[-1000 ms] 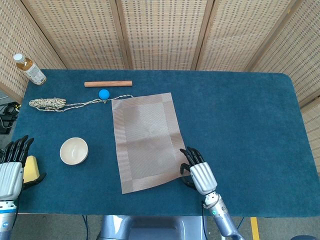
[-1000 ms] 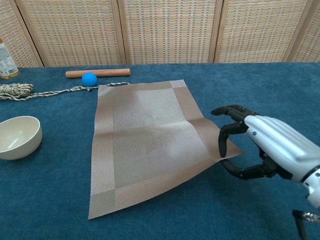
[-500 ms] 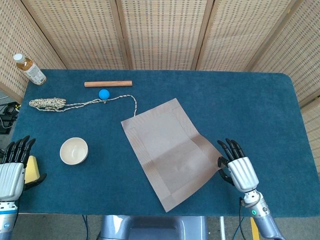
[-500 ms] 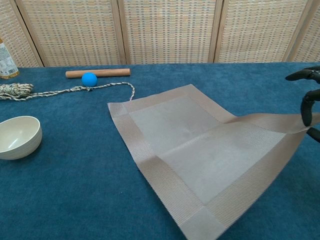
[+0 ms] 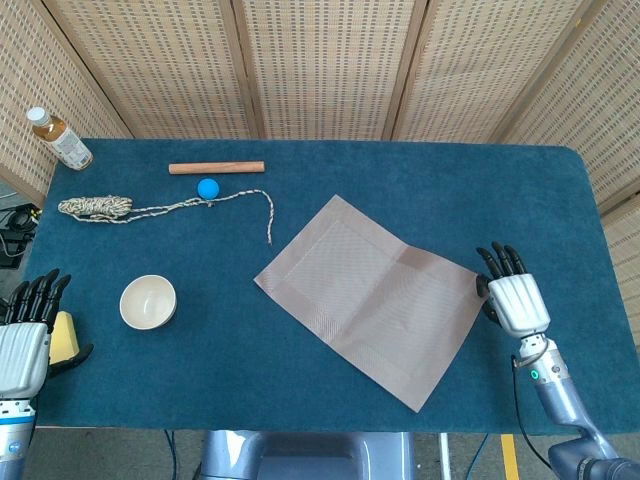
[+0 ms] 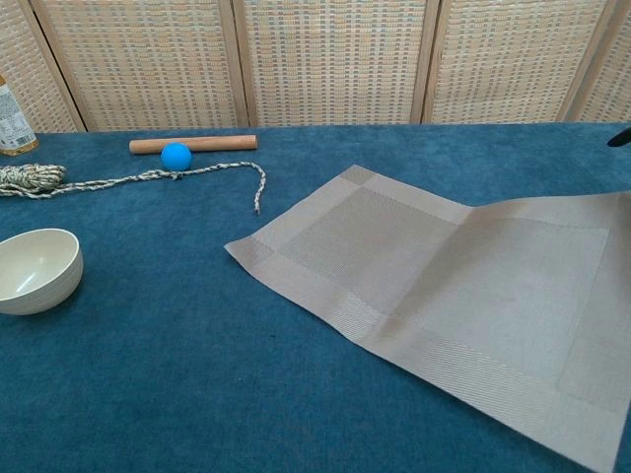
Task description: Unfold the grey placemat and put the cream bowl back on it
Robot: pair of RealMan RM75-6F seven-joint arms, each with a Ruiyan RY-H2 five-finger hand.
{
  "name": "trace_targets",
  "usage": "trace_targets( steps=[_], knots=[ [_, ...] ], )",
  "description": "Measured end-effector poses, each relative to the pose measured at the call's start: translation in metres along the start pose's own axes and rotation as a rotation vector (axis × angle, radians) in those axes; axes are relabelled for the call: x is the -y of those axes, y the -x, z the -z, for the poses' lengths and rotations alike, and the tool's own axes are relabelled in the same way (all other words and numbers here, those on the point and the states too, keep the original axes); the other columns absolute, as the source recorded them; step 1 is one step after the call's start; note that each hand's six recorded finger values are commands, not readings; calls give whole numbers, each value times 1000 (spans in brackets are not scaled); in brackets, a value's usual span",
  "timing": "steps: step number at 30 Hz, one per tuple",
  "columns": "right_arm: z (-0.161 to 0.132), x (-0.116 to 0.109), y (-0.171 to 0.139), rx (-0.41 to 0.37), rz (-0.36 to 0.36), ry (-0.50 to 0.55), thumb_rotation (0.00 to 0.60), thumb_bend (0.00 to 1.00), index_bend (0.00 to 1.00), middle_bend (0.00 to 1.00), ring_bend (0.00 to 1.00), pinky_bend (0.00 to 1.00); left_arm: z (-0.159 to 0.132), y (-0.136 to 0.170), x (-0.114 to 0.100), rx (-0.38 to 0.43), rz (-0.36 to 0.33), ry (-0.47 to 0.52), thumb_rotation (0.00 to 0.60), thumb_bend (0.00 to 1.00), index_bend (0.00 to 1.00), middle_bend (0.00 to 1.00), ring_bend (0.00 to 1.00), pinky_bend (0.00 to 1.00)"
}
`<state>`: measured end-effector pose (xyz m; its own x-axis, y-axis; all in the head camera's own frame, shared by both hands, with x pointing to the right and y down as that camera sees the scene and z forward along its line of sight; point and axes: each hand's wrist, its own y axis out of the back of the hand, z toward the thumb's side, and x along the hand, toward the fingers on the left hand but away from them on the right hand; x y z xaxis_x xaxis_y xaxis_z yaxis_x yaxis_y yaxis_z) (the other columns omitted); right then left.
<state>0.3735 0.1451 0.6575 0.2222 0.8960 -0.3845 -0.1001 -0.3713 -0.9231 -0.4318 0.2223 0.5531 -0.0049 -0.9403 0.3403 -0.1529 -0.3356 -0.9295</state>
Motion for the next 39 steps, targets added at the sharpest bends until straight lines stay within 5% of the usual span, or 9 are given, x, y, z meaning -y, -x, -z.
trace_targets(
  steps=[4, 9, 11, 17, 26, 39],
  knots=[
    [10, -3, 9, 21, -6, -52, 600, 493, 573, 179, 6, 124, -1, 0, 2, 4, 4, -5, 600, 164, 40, 0, 0, 0],
    [21, -2, 8, 70, -30, -91, 600, 331, 74, 0, 0, 6, -1, -1, 3, 5, 6, -6, 600, 164, 40, 0, 0, 0],
    [24, -3, 5, 92, -37, -93, 600, 303, 5, 0, 0, 0, -1, -1, 4, 6, 8, -6, 600, 163, 40, 0, 0, 0],
    [33, -14, -8, 159, -12, -54, 600, 285, 0, 0, 0, 0, -2, -2, 6, 12, 17, -5, 600, 164, 40, 0, 0, 0],
    [35, -37, -53, 208, 70, 147, 600, 246, 0, 0, 0, 0, -17, -14, 6, 74, 31, -30, 600, 164, 75, 0, 0, 0],
    [31, -65, -109, 174, 132, 284, 600, 199, 0, 0, 0, 0, -89, -73, 10, 279, 42, -62, 600, 165, 133, 0, 0, 0]
  ],
)
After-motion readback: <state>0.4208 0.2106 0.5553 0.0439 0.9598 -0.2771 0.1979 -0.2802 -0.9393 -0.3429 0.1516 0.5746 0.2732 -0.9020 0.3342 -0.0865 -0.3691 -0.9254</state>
